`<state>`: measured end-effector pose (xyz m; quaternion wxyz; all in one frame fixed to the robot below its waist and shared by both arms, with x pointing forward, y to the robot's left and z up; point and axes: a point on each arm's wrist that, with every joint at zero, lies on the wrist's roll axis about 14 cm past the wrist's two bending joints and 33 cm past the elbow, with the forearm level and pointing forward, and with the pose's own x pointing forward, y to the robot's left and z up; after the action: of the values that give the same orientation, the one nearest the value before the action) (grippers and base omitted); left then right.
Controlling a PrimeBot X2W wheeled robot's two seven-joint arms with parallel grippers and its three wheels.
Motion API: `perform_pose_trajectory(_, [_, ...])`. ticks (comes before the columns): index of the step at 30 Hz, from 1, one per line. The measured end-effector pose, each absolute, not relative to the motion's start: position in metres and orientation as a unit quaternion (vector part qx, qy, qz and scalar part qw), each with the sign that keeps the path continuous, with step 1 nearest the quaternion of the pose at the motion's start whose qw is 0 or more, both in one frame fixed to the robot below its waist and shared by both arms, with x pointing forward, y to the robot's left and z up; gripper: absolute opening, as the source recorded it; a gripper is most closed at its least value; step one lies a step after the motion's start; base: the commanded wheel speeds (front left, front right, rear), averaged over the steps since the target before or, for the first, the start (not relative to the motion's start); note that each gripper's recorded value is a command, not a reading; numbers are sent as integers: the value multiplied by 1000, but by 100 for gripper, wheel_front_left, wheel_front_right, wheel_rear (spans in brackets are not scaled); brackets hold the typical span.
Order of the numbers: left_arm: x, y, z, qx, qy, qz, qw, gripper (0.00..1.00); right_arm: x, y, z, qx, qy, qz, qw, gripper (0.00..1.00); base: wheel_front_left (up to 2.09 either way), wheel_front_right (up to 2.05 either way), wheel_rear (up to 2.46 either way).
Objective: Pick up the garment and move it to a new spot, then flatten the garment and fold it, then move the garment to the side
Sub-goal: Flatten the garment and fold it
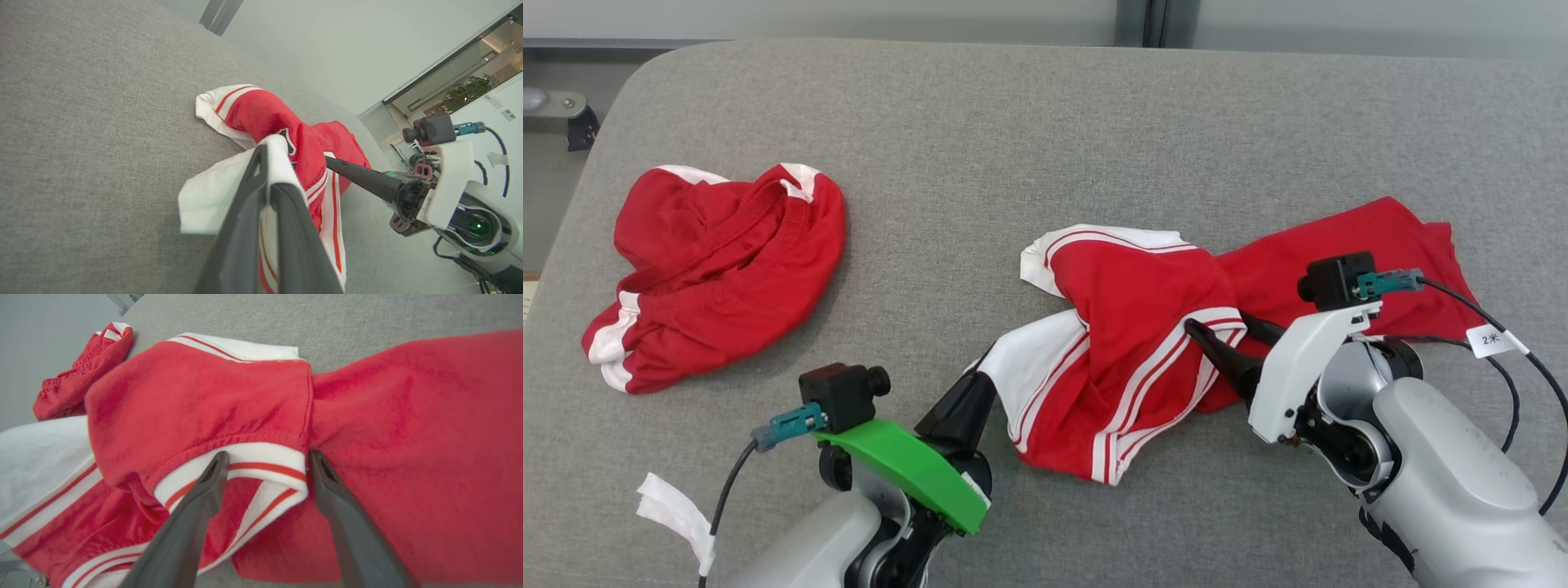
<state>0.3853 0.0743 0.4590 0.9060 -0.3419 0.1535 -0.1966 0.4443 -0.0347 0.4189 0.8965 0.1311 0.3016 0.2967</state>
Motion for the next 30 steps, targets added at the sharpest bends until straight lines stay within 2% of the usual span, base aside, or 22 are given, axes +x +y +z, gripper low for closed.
perform_pose_trajectory(1, [386,74,459,-340,153,-198,907,0,444,-32,418,136,303,299,895,35,0,0,0])
perform_pose_trajectory(2, [387,73,459,-339,152,-199,907,0,445,-29,418,141,299,301,895,0,0,0,0])
perform_pose_trajectory(8, [388,71,457,-303,146,-214,917,0,465,-42,442,152,223,282,921,0,0,0,0])
perform_pose_trajectory(12, [384,53,464,-290,139,-250,913,0,486,-91,475,140,151,236,950,0,0,0,0])
perform_pose_trajectory(14, [378,31,473,-298,140,-287,899,0,495,-120,501,131,108,212,962,0,0,0,0])
perform_pose_trajectory(17, [363,-15,499,-340,147,-358,857,0,505,-164,554,104,36,180,977,0,0,0,0])
perform_pose_trajectory(19, [350,-49,526,-378,157,-412,814,0,509,-185,598,85,-16,165,982,0,0,0,0])
perform_pose_trajectory(22, [325,-86,561,-423,181,-478,748,0,509,-189,652,48,-69,166,983,0,0,0,0])
perform_pose_trajectory(26, [303,-105,593,-466,199,-526,683,0,515,-137,668,24,-64,213,975,0,0,0,0])
perform_pose_trajectory(30, [308,-97,601,-507,206,-511,663,0,518,-48,638,22,-8,294,956,0,0,0,0])
